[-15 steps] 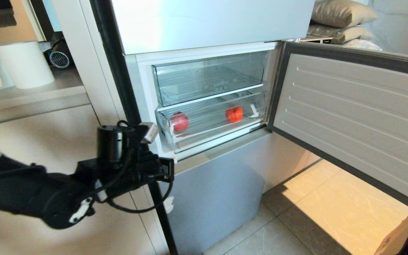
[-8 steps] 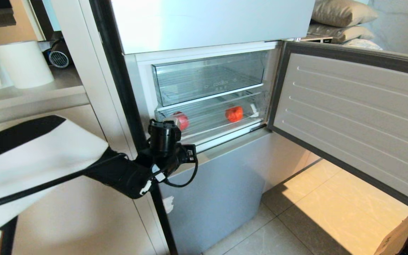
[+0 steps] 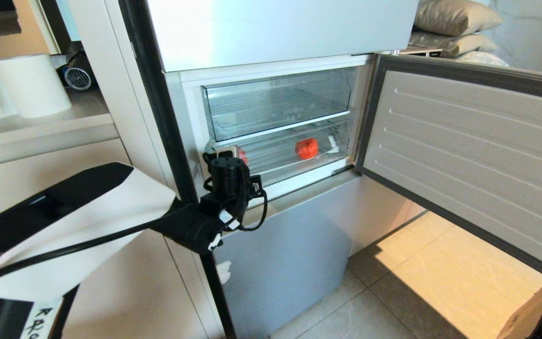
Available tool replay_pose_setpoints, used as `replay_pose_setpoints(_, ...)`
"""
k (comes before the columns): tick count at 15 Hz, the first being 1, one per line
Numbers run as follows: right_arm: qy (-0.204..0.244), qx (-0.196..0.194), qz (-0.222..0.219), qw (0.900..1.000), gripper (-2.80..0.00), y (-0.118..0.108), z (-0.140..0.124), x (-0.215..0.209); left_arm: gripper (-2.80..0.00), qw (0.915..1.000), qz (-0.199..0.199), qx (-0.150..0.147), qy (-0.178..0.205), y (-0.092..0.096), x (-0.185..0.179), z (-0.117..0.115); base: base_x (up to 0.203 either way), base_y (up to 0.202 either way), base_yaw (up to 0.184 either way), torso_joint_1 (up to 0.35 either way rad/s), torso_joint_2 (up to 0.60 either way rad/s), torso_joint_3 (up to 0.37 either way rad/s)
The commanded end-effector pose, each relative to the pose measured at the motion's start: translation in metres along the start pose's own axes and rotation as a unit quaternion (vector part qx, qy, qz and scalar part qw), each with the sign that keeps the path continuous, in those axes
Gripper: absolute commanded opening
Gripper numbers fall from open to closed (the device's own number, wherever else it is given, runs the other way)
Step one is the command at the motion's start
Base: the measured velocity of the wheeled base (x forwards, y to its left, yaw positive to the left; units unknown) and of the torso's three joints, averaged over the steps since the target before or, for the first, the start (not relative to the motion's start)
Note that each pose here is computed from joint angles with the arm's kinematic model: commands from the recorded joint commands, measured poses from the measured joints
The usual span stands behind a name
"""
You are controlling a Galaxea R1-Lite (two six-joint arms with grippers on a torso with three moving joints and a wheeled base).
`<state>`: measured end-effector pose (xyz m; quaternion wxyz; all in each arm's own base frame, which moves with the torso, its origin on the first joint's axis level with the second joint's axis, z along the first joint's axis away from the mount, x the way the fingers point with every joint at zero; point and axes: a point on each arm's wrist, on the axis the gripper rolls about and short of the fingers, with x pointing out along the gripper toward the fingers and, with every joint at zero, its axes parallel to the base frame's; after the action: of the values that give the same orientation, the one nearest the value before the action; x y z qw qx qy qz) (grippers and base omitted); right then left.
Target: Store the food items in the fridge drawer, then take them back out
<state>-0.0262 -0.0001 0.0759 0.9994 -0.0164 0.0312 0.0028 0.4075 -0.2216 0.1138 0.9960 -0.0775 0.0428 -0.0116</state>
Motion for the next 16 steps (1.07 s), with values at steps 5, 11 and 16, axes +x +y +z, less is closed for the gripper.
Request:
replay_pose_setpoints(5, 0.001, 0.005, -0.002, 1.000, -2.80, 0.000, 0.000, 0.000, -2.80, 0.9995, 0.010, -0.013, -0.026, -0.003, -0.009, 0.014, 0.000, 0.000, 0.000, 0.000, 0.00, 0.000)
replay_pose_setpoints(11, 0.002, 0.005, -0.002, 1.000, -2.80, 0.000, 0.000, 0.000, -2.80, 0.9998, 0.015, 0.011, -0.011, 0.000, -0.006, -0.001, 0.000, 0.000, 0.000, 0.000, 0.00, 0.000)
replay_pose_setpoints(16, 0.001, 0.016, -0.010, 1.000, -2.80, 0.000, 0.000, 0.000, -2.80, 0.9988, 0.032, 0.010, -0.035, 0.006, 0.026, -0.005, 0.000, 0.000, 0.000, 0.000, 0.00, 0.000)
